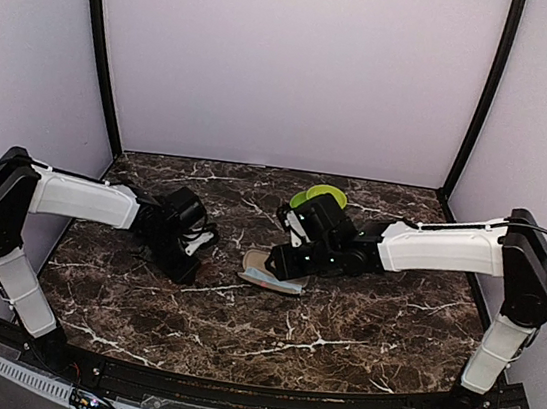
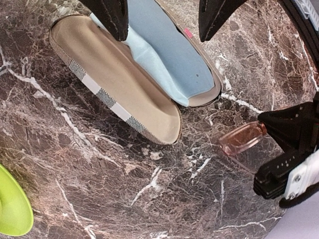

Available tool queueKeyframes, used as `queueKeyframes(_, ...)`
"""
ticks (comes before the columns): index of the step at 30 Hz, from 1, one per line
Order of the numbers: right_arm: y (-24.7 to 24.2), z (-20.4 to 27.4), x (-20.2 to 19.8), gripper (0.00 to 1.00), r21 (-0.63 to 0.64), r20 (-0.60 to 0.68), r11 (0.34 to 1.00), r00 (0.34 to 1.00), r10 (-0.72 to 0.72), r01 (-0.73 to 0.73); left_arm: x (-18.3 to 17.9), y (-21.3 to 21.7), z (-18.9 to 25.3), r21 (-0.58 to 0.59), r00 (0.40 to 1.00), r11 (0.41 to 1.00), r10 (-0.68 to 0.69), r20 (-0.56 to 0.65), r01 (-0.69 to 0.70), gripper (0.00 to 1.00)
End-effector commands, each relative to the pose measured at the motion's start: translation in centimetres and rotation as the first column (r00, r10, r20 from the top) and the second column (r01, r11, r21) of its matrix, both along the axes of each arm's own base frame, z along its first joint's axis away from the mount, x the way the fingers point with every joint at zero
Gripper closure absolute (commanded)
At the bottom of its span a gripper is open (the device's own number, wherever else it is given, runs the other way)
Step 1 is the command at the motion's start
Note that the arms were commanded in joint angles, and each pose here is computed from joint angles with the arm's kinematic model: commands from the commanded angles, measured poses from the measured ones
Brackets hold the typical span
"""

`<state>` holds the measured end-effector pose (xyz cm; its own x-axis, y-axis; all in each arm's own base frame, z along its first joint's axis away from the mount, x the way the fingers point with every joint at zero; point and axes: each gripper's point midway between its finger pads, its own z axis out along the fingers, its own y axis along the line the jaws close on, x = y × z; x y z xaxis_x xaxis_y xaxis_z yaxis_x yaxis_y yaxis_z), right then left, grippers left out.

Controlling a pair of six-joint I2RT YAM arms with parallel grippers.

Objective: Organize the sunglasses
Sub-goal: Pick up the sunglasses from the center of the board, then pass from the left arm to the right

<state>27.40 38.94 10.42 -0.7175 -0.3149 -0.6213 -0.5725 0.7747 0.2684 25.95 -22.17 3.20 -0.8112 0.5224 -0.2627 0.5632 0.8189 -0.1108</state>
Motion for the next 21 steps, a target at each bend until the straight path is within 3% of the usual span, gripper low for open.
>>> queueKeyframes(1,2.0,3.1,0.4,0.51,0.086,0.022,0.996,1.0,0.018,-0.019,0.1,-2.9,4.3,-0.031,0.976,0.988,-0.146,0.162,0.153,0.97)
queueKeyframes(13,2.0,7.7,1.3,0.48,0.272,-0.055,0.962,0.998,0.011,0.004,-1.1,-7.2,11.5,-0.105,0.83,0.918,-0.291,0.476,0.382,1.0)
queueKeyframes(21,2.1,9.6,0.2,0.41,0.39,-0.08,0.921,0.995,0.052,-0.016,-1.5,-7.6,12.2,-0.075,0.776,0.895,-0.336,0.533,0.439,1.0)
